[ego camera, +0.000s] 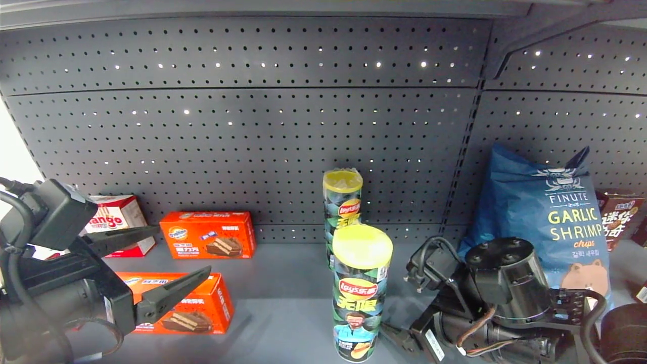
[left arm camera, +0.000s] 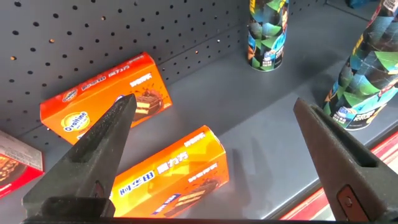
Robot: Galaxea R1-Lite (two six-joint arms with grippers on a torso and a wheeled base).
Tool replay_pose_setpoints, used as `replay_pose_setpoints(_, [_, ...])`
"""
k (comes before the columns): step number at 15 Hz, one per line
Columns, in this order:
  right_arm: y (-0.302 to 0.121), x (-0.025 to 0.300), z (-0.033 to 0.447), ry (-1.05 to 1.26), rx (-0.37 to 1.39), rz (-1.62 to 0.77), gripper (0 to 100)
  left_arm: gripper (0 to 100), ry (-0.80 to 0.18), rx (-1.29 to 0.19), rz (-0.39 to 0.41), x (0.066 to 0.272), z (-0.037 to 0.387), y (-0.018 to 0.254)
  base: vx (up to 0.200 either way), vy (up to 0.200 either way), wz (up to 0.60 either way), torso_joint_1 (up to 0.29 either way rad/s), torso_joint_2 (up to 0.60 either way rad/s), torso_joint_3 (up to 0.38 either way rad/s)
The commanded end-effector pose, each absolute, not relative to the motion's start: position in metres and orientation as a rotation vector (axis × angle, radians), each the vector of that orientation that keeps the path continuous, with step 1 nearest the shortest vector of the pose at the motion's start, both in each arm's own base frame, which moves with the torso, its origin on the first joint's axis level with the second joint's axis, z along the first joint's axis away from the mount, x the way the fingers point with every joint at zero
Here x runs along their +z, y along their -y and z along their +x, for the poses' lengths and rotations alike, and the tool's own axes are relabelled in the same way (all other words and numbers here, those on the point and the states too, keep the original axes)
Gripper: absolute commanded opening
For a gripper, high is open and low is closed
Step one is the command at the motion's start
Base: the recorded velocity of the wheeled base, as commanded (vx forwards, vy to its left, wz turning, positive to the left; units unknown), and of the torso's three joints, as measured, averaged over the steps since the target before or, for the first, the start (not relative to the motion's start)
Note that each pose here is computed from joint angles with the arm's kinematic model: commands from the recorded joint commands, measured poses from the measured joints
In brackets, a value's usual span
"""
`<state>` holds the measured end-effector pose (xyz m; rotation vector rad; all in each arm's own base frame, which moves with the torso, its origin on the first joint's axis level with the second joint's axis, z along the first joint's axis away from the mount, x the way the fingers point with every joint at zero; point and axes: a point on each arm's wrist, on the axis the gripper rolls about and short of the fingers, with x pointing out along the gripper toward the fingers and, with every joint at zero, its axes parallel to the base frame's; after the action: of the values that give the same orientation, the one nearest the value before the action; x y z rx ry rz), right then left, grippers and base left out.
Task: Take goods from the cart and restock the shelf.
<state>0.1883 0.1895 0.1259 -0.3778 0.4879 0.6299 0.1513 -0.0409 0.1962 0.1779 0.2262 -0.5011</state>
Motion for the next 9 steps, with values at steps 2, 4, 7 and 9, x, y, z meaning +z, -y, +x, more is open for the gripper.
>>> replay_pose_setpoints(2, [-0.1912, 0.1286, 0.1901, -0.477, 0.63, -0.372, 100, 100, -0.229, -0.501, 0.178, 0.1957, 0.1518, 0.0411, 0.0, 0.0, 0.0, 0.0, 0.0, 0.0])
replay_pose_setpoints(4, [-0.1951, 0.1284, 0.1943, -0.476, 0.628, -0.37, 100, 100, -0.229, -0.501, 0.178, 0.1957, 0.1518, 0.0411, 0.0, 0.0, 0.0, 0.0, 0.0, 0.0])
replay_pose_setpoints(7, [-0.1975, 0.1267, 0.1966, -0.48, 0.629, -0.373, 100, 100, -0.231, -0.5, 0.178, 0.1953, 0.1518, 0.0408, 0.0, 0.0, 0.0, 0.0, 0.0, 0.0])
replay_pose_setpoints(9, [-0.1973, 0.1263, 0.1971, -0.482, 0.627, -0.374, 100, 100, -0.231, -0.5, 0.178, 0.1951, 0.1514, 0.0407, 0.0, 0.0, 0.0, 0.0, 0.0, 0.0])
